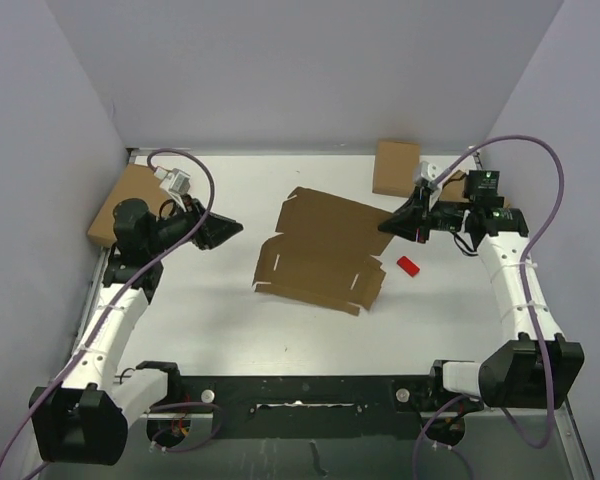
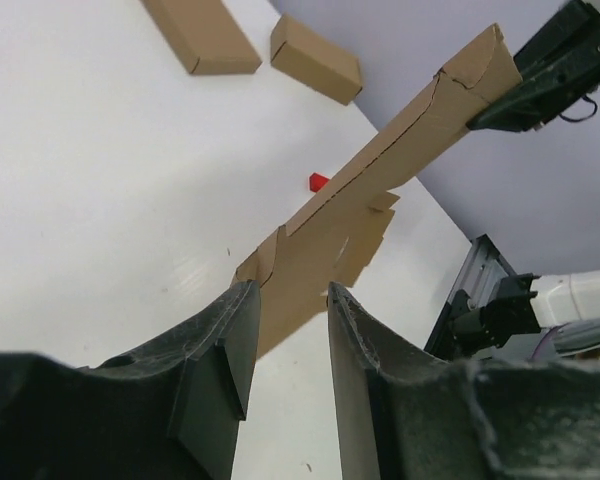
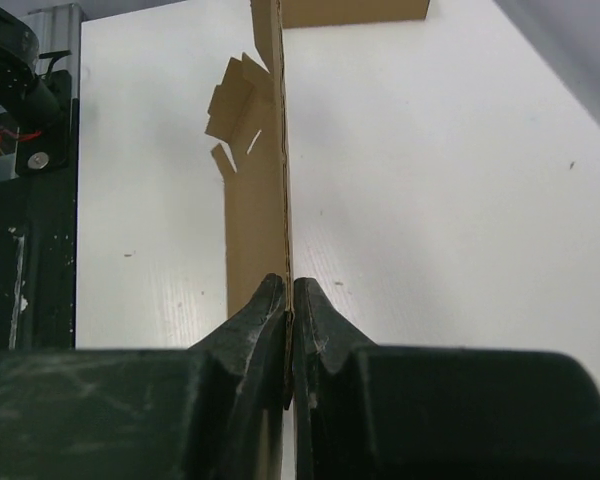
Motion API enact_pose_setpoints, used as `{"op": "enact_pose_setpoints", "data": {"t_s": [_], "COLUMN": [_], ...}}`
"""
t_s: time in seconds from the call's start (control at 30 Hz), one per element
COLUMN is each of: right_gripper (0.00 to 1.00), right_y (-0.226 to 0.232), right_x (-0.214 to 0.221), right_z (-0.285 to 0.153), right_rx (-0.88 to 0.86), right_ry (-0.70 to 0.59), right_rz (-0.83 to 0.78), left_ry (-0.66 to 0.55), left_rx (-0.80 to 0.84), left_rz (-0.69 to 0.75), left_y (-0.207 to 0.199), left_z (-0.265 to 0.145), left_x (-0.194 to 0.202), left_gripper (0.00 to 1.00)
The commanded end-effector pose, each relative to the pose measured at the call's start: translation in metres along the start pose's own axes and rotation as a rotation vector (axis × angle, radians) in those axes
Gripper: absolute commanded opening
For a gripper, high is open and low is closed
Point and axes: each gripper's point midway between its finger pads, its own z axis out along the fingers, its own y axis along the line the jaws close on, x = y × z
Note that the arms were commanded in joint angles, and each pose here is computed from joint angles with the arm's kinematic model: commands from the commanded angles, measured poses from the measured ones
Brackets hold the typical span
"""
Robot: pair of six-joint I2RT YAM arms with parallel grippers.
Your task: Fold the paper box
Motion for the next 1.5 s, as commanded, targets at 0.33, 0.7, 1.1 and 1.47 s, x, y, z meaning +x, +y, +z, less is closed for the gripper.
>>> {"op": "enact_pose_setpoints", "data": {"t_s": [0.33, 0.7, 1.1, 1.47], "right_gripper": [0.00, 0.00, 0.00, 0.00], "right_y": [0.039, 0.056, 0.064, 0.066], "right_x": [-0.089, -0.103, -0.109, -0.113], "right_z": [-0.011, -0.010, -0.009, -0.009], "right_rx": [-0.085, -0.120, -0.140, -0.150], "right_ry": [-0.056, -0.068, -0.078, -0.088], "right_rz": [-0.171, -0.195, -0.204, -0.198], "left_ry": [-0.097, -0.043, 0.032, 0.091], "left_rx": [0.329, 0.494, 0.572, 0.644], "left_rz": [0.602, 0.718, 0.689, 0.670], "left_y": [-0.057, -0.055, -0.053, -0.060], "left_z": [-0.012, -0.004, 0.015, 0.019], "left_x": [-0.060, -0.039, -0.008, 0.014], "left_gripper": [0.26, 0.26, 0.26, 0.26]}}
